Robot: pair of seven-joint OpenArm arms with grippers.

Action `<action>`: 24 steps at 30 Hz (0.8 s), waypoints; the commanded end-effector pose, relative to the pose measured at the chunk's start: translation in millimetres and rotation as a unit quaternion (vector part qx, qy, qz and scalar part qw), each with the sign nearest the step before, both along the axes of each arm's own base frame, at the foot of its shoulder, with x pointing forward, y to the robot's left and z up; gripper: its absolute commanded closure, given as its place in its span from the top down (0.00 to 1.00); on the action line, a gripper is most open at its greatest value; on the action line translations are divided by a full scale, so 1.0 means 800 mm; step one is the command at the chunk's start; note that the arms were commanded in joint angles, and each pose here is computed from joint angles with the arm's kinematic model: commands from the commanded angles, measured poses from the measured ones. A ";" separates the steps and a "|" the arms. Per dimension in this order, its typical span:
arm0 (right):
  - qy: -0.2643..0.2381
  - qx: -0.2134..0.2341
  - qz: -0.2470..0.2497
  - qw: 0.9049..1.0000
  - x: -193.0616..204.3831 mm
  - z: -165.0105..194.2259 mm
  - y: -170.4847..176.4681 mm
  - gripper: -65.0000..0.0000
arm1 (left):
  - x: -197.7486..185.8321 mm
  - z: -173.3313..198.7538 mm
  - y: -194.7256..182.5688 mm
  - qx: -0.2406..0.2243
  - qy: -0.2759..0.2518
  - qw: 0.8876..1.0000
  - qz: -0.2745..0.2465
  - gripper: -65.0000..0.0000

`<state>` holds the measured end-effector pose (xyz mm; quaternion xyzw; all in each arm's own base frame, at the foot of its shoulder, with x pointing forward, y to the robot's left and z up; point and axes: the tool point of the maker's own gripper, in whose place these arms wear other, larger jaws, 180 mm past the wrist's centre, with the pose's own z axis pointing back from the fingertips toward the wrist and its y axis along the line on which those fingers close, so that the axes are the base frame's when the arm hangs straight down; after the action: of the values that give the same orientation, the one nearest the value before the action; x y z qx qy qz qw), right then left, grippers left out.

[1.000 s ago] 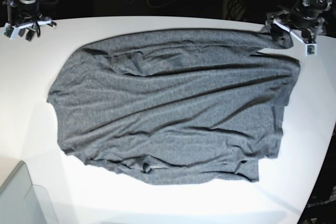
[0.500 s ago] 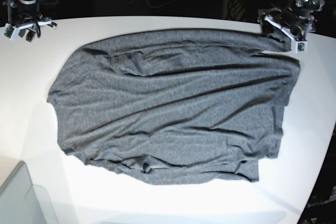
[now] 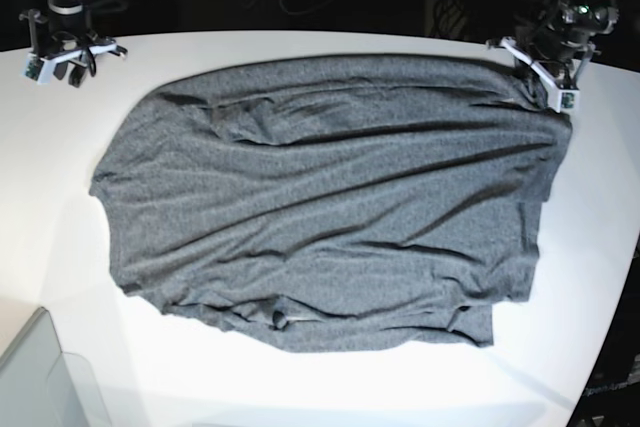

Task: Layout the t-shirt on the table in an organized manner, then fold the t-shirt properly
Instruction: 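Release the shirt with the right gripper and move it back toward the shirt, then grasp the shirt edge with the right gripper beside the collar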

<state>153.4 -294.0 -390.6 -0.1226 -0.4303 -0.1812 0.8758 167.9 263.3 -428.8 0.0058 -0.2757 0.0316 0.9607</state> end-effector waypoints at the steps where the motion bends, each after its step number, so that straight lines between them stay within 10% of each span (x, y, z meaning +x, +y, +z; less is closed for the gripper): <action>1: -0.019 -0.005 0.016 1.000 0.011 0.011 0.007 0.26 | 0.002 0.005 0.004 0.006 -0.006 1.000 -0.002 0.01; 7: -0.020 0.016 0.066 0.997 0.022 0.010 0.054 0.15 | 0.006 0.019 0.003 0.012 -0.020 1.000 -0.007 0.00; 24: 0.013 0.039 0.278 0.960 0.029 -0.007 0.217 0.30 | 0.017 0.048 0.026 0.040 -0.050 0.998 0.007 0.00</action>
<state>172.2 -118.3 -405.2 0.0358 -0.4118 0.0502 0.9092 176.9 279.4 -398.8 0.0368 -0.3103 0.0332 0.9493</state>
